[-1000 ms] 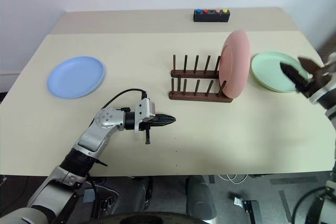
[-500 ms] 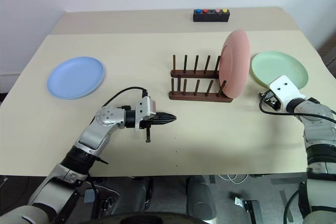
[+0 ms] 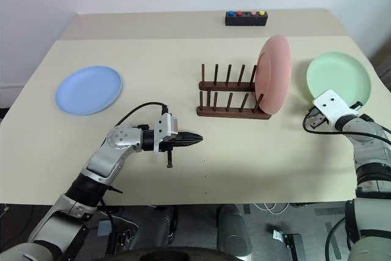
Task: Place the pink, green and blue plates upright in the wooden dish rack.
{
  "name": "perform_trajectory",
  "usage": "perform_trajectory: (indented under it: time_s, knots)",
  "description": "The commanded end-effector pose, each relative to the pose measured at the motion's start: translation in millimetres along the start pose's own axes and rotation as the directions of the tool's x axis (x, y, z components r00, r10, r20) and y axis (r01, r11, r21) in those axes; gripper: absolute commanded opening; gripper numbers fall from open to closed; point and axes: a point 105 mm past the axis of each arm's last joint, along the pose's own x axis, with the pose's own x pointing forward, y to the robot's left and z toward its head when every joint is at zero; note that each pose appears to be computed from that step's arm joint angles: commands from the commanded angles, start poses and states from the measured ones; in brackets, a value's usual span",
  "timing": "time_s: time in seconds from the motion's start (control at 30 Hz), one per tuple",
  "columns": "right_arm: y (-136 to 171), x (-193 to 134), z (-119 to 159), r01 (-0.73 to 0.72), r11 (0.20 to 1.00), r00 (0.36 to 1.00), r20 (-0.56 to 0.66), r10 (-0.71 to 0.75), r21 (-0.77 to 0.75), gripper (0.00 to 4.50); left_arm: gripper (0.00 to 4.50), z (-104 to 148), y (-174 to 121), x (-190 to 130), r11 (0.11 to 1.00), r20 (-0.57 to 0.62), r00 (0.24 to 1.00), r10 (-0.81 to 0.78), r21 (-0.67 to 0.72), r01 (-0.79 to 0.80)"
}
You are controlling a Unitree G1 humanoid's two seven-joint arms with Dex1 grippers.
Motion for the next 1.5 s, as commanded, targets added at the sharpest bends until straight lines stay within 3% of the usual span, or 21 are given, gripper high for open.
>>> perform_trajectory:
  time_s: [0.03,0.17,0.4,0.5,0.57,0.73,0.8,0.93,1.23,1.5]
  knots:
    - [-39.0,-21.9,22.9,0.143,0.989,0.987,0.083,-0.139,-0.044,0.04,0.00,16.0,1.4,-0.7,1.000,0.051,0.999,-0.001,0.031,-0.001]
    - [-63.8,-50.9,59.9,0.250,0.967,0.953,0.190,-0.235,-0.059,0.04,0.00,17.2,0.1,0.0,1.000,0.059,0.998,-0.008,0.027,0.006]
    - [-90.7,-101.5,160.8,0.333,0.941,0.851,0.448,-0.274,-0.056,0.04,0.00,25.1,4.3,1.1,1.000,0.094,0.996,-0.008,0.023,0.006]
    - [-81.5,-121.4,215.9,0.237,0.971,0.763,0.617,-0.194,0.013,0.04,0.00,24.0,3.7,2.5,1.000,0.093,0.996,-0.011,0.023,0.009]
    - [-70.8,-130.7,237.9,0.159,0.987,0.714,0.688,-0.131,0.023,0.04,0.00,23.9,3.3,3.2,1.000,0.093,0.996,-0.011,0.022,0.009]
    - [-18.9,-160.3,293.7,-0.222,0.975,0.470,0.877,0.100,0.008,0.04,0.00,21.4,3.6,2.2,1.000,0.087,0.996,0.004,0.022,-0.006]
    - [5.5,-163.1,302.7,-0.392,0.920,0.392,0.902,0.180,-0.013,0.04,0.00,21.1,3.7,1.1,1.000,0.086,0.996,0.011,0.021,-0.013]
    - [31.1,-151.8,306.6,-0.569,0.822,0.348,0.914,0.208,0.029,0.04,0.00,21.3,5.4,-0.7,0.999,0.088,0.996,0.025,0.018,-0.026]
    - [45.2,-109.2,277.5,-0.744,0.600,0.438,0.893,0.104,0.294,0.04,0.00,23.8,25.1,-35.9,0.984,0.101,0.979,0.177,-0.023,-0.176]
    - [49.4,-95.4,258.5,-0.749,0.555,0.491,0.865,0.099,0.362,0.04,0.00,18.0,29.9,-50.5,0.975,0.066,0.973,0.220,-0.020,-0.219]
